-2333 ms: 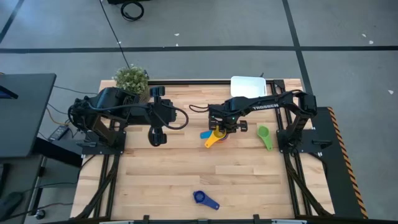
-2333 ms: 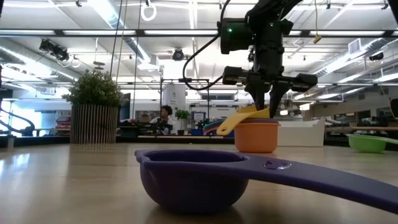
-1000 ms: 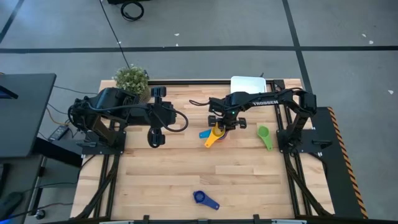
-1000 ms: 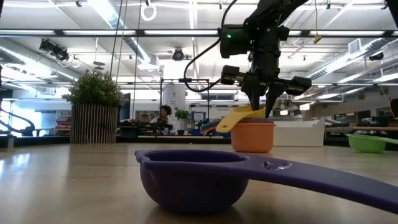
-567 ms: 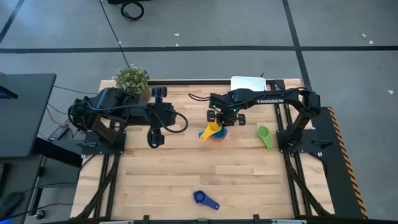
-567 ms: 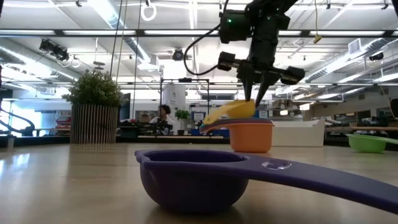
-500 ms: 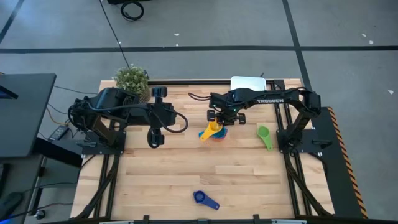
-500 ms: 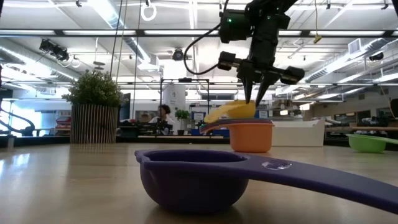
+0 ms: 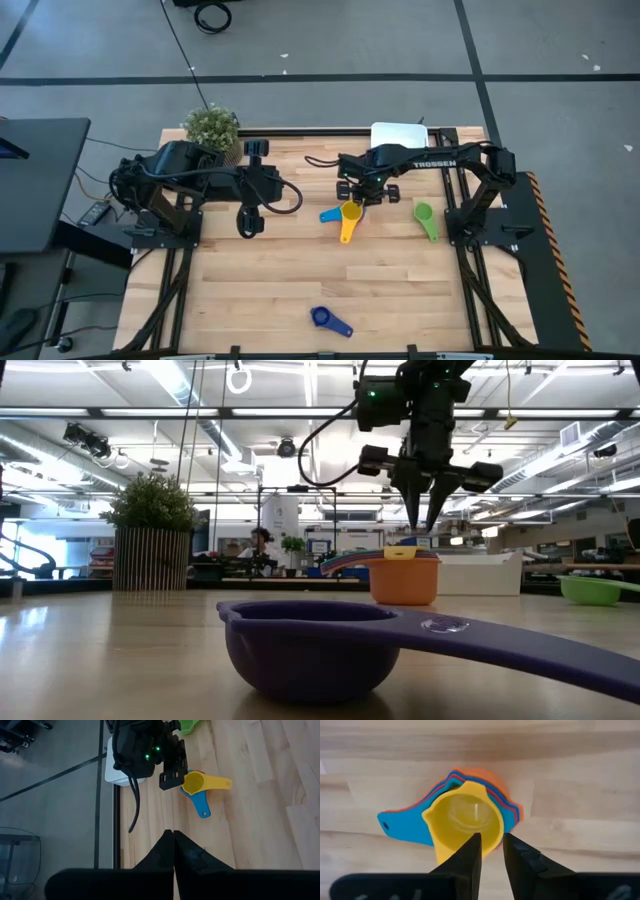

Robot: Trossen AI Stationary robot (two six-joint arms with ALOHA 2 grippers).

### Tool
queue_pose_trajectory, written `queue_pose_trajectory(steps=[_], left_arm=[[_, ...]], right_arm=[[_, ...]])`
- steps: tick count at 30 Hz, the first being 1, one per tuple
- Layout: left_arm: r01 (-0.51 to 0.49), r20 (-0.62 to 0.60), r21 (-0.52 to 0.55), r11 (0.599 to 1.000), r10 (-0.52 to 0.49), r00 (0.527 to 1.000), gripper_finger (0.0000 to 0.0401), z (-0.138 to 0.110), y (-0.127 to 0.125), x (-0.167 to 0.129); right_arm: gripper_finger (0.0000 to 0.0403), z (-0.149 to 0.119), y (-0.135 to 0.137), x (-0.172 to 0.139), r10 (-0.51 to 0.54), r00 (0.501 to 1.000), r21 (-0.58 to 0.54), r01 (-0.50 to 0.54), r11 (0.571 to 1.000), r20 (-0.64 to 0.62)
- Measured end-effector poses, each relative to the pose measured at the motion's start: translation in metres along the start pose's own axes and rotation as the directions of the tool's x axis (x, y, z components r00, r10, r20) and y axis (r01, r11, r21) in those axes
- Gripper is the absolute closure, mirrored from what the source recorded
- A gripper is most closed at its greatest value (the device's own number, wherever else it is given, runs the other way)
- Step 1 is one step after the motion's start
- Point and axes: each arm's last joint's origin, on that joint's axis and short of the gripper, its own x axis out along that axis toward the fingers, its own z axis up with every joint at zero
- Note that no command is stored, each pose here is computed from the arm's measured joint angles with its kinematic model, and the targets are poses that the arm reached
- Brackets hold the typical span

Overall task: Nest measuring cups in basket
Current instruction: Stack the yellow measuring cup on top of the light blue measuring cup

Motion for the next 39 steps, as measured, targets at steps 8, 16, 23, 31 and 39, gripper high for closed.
queue_pose_trajectory(steps=[8,16,23,31,39], left_arm=[[0.03,-0.011,-0.073,0.997,-0.031,0.999,0.0399,-0.002,0.008,0.005],[0.013,-0.04,-0.351,0.936,-0.029,0.999,0.0399,-0.003,0.021,0.015],[-0.034,-0.121,-0.587,0.809,-0.046,0.992,0.0399,0.011,0.003,0.052],[-0.01,-0.121,-0.594,0.805,-0.077,0.99,0.0399,0.05,-0.052,0.136],[0.103,-0.028,-0.614,0.783,-0.153,0.988,0.0399,0.073,-0.087,0.206]], right_arm=[[0.0316,-0.011,-0.008,-0.037,-0.038,0.988,-0.162,0.062,0.985,0.147],[0.0316,-0.062,-0.026,-0.128,0.116,0.95,-0.51,0.05,0.859,0.289],[0.0316,-0.097,-0.058,-0.193,0.379,0.873,-0.765,-0.01,0.644,0.307],[0.0316,-0.107,-0.096,-0.232,0.555,0.78,-0.847,-0.061,0.527,0.289],[0.0316,-0.109,-0.108,-0.241,0.595,0.76,-0.887,-0.053,0.458,0.262]])
